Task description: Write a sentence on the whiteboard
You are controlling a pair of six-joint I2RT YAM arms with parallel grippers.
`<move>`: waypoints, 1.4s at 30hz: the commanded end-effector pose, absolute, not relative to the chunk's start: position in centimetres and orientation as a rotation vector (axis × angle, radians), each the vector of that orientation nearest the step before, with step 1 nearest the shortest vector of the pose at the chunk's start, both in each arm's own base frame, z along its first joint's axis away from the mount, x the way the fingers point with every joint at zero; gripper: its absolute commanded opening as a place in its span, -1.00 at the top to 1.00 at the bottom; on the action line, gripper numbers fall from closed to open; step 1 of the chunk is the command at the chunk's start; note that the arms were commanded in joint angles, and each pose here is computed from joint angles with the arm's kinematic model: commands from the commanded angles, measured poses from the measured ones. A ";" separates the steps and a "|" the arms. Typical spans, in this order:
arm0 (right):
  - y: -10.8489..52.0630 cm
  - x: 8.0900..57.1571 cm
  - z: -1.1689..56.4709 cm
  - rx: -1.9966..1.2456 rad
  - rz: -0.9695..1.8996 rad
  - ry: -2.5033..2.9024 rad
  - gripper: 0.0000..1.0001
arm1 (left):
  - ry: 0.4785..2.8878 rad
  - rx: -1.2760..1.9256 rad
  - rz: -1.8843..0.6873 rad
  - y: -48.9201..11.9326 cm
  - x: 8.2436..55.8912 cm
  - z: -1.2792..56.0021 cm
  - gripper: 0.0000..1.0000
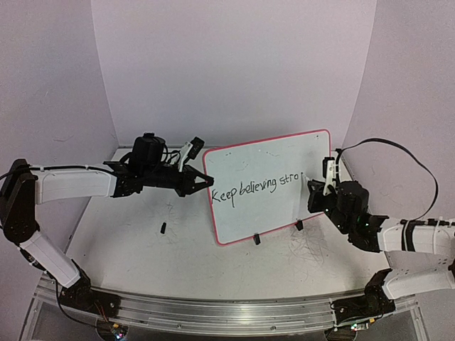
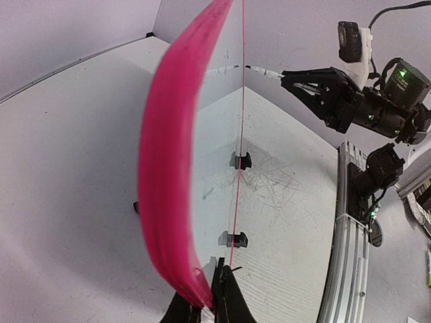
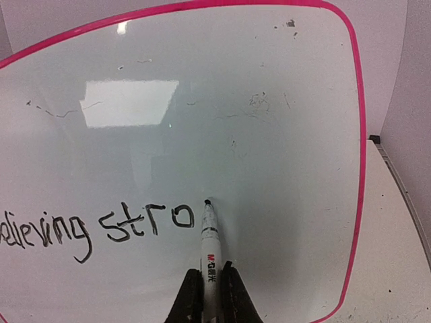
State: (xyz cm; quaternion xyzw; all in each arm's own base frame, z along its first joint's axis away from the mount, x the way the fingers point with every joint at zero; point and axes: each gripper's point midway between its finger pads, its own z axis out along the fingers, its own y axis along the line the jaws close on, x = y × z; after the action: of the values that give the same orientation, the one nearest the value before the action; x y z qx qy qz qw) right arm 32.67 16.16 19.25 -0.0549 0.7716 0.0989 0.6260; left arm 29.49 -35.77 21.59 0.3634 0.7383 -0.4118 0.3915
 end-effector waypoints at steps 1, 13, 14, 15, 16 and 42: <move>16.8 33.4 21.7 -0.120 0.256 1.702 1.00 | 1.916 0.946 -0.870 -34.5 30.8 19.5 1.00; 17.2 33.7 21.6 -0.128 0.261 1.703 1.00 | 1.917 0.951 -0.878 -34.6 30.7 19.4 1.00; 17.2 33.7 21.6 -0.128 0.260 1.701 1.00 | 1.918 0.952 -0.880 -34.6 30.7 19.4 1.00; 17.2 33.7 21.6 -0.128 0.259 1.702 1.00 | 1.917 0.952 -0.880 -34.6 30.7 19.5 1.00; 17.2 33.8 21.6 -0.127 0.257 1.702 1.00 | 1.916 0.952 -0.880 -34.6 30.7 19.5 1.00; 16.4 32.5 17.5 -0.103 0.262 1.837 1.00 | 1.912 0.948 -0.876 -34.5 30.7 19.7 1.00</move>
State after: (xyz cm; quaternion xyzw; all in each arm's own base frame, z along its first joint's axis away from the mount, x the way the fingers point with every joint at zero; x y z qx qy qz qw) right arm 32.83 16.63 17.89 -0.0527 0.7870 0.1064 0.6054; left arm 29.58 -35.72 21.53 0.3610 0.7404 -0.4101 0.3916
